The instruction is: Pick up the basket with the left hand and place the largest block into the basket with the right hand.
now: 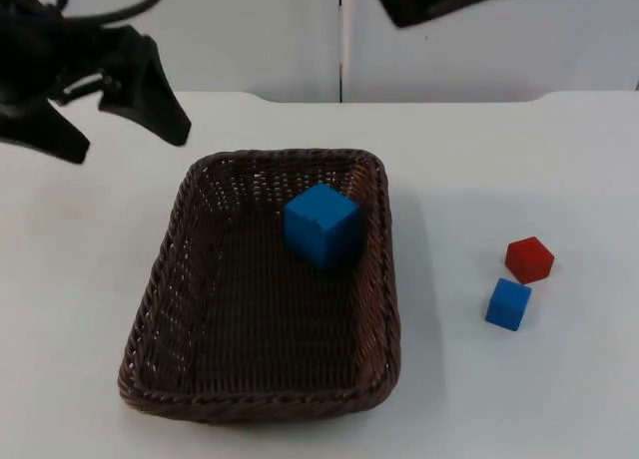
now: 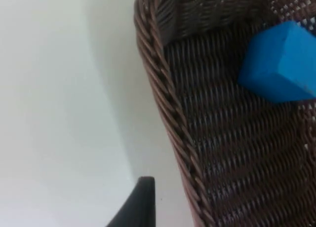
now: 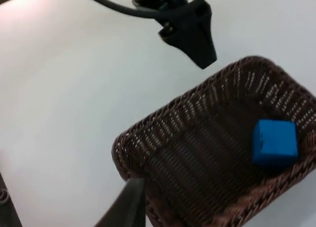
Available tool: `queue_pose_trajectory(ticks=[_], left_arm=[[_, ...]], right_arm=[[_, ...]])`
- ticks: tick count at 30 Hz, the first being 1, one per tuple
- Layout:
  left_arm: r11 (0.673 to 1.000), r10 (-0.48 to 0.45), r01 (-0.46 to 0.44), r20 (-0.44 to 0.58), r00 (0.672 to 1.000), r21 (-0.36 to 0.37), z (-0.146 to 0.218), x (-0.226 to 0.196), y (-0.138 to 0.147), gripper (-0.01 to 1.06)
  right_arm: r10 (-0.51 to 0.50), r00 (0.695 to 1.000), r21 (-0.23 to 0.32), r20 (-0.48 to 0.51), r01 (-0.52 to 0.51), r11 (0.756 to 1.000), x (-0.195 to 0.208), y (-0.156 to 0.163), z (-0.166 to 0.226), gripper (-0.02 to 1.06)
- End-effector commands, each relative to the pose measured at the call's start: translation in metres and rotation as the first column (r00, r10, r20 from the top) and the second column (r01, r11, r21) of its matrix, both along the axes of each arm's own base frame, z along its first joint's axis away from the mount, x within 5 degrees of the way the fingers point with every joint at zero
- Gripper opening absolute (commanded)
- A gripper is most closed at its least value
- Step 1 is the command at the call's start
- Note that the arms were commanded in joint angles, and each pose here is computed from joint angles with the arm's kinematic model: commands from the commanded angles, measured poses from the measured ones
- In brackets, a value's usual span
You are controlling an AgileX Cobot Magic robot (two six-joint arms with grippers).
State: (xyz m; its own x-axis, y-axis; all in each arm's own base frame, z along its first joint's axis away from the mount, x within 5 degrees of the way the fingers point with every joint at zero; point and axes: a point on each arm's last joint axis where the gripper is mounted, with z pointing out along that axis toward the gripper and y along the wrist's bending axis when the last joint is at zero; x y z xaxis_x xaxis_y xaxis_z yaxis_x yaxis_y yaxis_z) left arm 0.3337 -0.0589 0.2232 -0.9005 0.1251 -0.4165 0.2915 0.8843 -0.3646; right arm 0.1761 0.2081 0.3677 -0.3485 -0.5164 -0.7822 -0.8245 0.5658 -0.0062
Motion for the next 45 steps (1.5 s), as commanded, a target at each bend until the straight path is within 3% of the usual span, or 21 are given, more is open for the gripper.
queue_pose_trajectory(ticks=[1,17,23,27,28,32,33,37,45], left_arm=[[1.0,0.003,-0.003,0.031,1.0,0.006,0.012,-0.009,0.002,0.96],[0.998,0.053,-0.057,0.268,0.962,0.005,0.062,-0.093,0.01,0.96],[0.998,0.066,-0.069,0.394,0.917,-0.005,0.079,-0.14,0.014,0.96],[0.997,0.065,-0.073,0.508,0.859,-0.003,0.103,-0.173,0.017,0.96],[0.997,0.065,-0.073,0.508,0.859,-0.003,0.103,-0.173,0.017,0.96],[0.995,0.077,-0.095,0.607,0.791,-0.003,0.122,-0.204,0.021,0.96],[0.995,0.077,-0.095,0.607,0.791,-0.003,0.122,-0.204,0.021,0.96],[0.99,0.089,-0.14,0.669,0.738,0.023,0.132,-0.234,0.028,0.96],[0.954,0.154,-0.286,0.684,0.713,0.083,0.131,-0.269,0.045,0.96]], right_arm=[[-0.006,1.0,0.028,0.028,0.005,1.0,-0.004,-0.005,0.003,1.05],[-0.045,0.991,0.151,0.127,0.026,0.988,-0.05,-0.059,-0.014,1.05],[-0.053,0.985,0.196,0.165,0.02,0.98,-0.074,-0.086,-0.02,1.05],[-0.055,0.981,0.223,0.187,0.013,0.975,-0.09,-0.103,-0.024,1.05],[-0.055,0.981,0.223,0.187,0.013,0.975,-0.09,-0.103,-0.024,1.05],[-0.058,0.976,0.251,0.212,0.003,0.968,-0.106,-0.12,-0.028,1.05],[-0.058,0.976,0.251,0.212,0.003,0.968,-0.106,-0.12,-0.028,1.05],[-0.051,0.974,0.258,0.22,-0.008,0.966,-0.119,-0.133,-0.029,1.05],[-0.03,0.978,0.239,0.208,-0.021,0.971,-0.136,-0.15,-0.032,1.05]])
